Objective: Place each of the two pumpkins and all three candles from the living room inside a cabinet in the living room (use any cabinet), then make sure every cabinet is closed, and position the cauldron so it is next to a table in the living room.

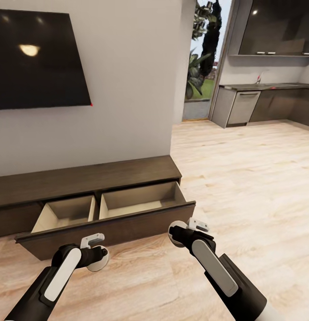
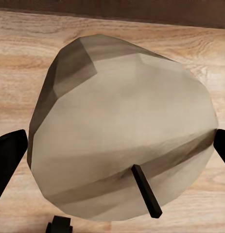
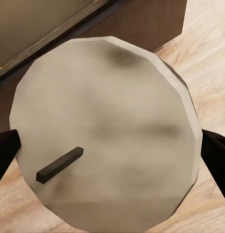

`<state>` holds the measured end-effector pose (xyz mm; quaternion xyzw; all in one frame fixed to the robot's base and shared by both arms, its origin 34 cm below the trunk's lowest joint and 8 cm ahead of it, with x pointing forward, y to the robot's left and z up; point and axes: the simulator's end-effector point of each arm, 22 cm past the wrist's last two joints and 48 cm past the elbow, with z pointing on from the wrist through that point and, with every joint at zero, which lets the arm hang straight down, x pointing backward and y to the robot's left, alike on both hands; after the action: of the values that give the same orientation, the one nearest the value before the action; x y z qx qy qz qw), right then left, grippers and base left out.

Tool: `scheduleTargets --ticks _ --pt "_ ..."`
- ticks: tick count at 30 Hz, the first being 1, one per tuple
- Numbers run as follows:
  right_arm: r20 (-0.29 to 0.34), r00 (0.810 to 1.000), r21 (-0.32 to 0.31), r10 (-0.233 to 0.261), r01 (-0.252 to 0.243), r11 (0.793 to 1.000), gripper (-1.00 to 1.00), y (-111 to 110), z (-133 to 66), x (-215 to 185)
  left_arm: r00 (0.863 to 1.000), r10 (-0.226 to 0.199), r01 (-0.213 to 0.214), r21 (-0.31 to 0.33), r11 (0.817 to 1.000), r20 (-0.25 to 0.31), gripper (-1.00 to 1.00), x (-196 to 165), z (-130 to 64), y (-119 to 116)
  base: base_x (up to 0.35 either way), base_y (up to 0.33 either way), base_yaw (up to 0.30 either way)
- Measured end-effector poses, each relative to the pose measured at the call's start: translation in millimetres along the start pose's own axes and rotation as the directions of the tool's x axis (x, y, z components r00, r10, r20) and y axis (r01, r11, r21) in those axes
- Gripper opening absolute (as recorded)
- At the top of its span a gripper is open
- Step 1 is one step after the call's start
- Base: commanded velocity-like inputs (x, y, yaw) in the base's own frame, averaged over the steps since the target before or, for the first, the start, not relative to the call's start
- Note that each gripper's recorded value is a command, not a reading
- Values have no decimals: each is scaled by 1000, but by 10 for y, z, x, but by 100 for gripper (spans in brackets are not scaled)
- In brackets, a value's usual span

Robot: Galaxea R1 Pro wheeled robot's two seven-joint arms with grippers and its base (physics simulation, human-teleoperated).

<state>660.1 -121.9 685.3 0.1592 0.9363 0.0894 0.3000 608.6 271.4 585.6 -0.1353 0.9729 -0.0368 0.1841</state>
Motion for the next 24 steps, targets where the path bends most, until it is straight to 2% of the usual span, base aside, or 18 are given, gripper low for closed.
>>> scheduleTargets --ticks 8,24 --pt "-4 1000 2 -1 1 1000 -100 38 -104 -79 1000 -2 2 1 1000 0 -100 -66 -133 -23 0 0 46" --pt "-6 1000 3 0 0 1000 -100 115 -315 -244 1000 -1 1 0 1000 -1 -100 -186 -392 -60 0 0 276"
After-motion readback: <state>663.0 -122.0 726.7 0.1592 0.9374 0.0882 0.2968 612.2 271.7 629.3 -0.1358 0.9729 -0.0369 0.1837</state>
